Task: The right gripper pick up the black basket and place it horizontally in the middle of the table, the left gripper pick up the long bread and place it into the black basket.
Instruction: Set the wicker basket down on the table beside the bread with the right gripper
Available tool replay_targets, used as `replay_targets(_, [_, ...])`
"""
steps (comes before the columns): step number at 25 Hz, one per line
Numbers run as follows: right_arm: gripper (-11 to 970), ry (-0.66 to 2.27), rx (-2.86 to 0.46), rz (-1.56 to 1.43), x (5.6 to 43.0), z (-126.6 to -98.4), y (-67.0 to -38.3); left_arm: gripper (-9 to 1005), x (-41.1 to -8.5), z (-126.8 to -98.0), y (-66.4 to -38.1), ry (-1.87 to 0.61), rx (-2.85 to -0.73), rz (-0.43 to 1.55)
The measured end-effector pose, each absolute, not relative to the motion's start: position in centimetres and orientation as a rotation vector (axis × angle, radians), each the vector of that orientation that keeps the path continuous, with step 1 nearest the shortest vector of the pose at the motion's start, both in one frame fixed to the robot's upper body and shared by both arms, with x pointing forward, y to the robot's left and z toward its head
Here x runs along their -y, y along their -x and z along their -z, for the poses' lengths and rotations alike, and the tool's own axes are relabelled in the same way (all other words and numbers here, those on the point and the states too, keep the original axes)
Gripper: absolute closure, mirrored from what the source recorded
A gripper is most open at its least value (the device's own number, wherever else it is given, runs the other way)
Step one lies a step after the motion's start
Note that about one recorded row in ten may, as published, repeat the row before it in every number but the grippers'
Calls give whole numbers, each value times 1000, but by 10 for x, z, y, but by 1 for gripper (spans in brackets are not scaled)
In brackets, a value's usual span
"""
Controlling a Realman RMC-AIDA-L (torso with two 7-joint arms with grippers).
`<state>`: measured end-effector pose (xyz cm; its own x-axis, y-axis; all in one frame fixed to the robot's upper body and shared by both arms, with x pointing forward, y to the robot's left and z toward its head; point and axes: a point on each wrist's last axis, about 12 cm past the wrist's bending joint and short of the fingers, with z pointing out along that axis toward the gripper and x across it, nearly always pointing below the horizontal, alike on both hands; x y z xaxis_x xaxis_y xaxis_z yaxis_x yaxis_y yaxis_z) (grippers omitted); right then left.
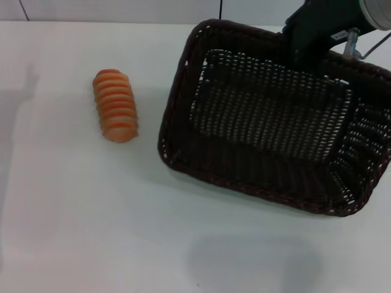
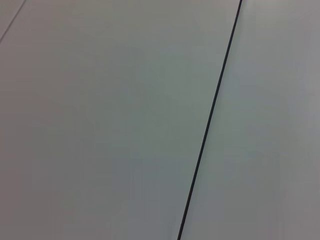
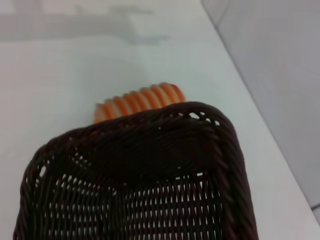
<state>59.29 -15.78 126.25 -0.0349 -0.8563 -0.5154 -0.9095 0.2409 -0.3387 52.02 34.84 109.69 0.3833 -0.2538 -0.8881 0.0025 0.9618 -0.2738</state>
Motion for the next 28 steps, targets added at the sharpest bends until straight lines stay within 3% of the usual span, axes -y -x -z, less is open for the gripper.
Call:
replay_targets(13, [791,1856,-1803,-207,117,-1288,-574,134,-345,-1099,-527,250,-1180,178])
replay_targets(28, [786,1903,-1963,-123,99,-1262,-582,135,-344,-1102,-527,248,-1164,183])
